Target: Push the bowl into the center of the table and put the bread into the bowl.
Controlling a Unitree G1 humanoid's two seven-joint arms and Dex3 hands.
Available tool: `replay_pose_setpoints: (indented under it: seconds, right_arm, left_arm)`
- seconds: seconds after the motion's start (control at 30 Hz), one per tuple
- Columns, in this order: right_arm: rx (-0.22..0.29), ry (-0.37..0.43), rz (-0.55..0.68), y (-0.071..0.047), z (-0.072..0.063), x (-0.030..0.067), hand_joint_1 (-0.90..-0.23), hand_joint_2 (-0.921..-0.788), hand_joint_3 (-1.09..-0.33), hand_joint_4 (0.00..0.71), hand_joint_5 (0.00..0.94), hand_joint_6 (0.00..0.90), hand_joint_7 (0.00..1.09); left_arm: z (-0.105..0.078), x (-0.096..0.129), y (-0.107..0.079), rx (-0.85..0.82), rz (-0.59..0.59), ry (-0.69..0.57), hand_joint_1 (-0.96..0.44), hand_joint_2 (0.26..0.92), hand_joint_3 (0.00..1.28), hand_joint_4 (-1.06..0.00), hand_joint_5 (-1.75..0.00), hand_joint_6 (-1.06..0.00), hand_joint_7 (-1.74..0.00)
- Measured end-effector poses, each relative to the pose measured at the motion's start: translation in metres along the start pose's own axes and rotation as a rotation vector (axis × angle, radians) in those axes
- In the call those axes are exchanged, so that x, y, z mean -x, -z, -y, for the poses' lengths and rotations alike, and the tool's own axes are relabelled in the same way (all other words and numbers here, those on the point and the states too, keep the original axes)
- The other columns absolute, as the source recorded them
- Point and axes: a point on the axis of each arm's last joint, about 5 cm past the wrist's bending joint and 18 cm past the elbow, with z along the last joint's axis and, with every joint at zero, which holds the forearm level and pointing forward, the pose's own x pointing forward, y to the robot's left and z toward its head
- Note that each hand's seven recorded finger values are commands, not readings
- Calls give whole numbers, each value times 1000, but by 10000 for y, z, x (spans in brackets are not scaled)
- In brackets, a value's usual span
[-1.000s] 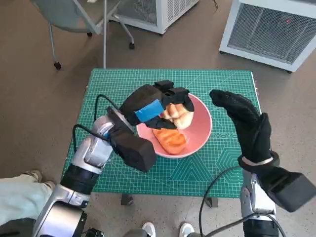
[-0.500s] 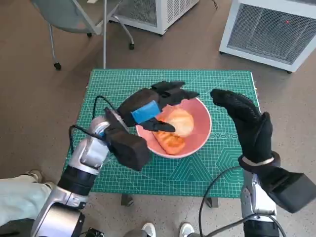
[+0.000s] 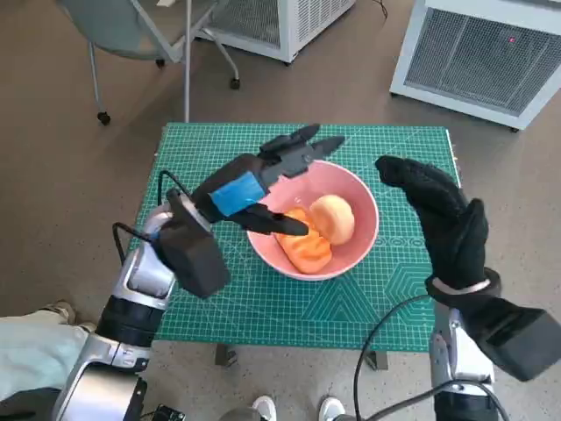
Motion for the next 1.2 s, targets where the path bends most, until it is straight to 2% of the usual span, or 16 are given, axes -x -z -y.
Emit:
replay_pose_setpoints:
  seconds: [0.33,0.67,0.93,1.2]
  right_arm:
    - [13,17,11,-63,54,-39,-701,-921,-753,132,8,-1,416]
    - [55,26,62,-160,112,-194,-683,-921,-723,122,2,-1,459]
    - [86,17,124,-233,134,-321,-662,-921,-725,114,1,-1,458]
    - [121,2,147,-287,146,-381,-656,-921,-727,116,2,-1,459]
  left_arm:
    - [-22,49,26,157,91,-124,-665,921,304,-12,-5,-151,-22]
    - [104,12,38,399,213,-280,-693,921,391,-57,-22,-177,-42]
    - [207,1,50,535,250,-353,-661,921,361,-96,-31,-190,-58]
    - [189,9,26,531,266,-360,-647,921,375,-105,-28,-188,-64]
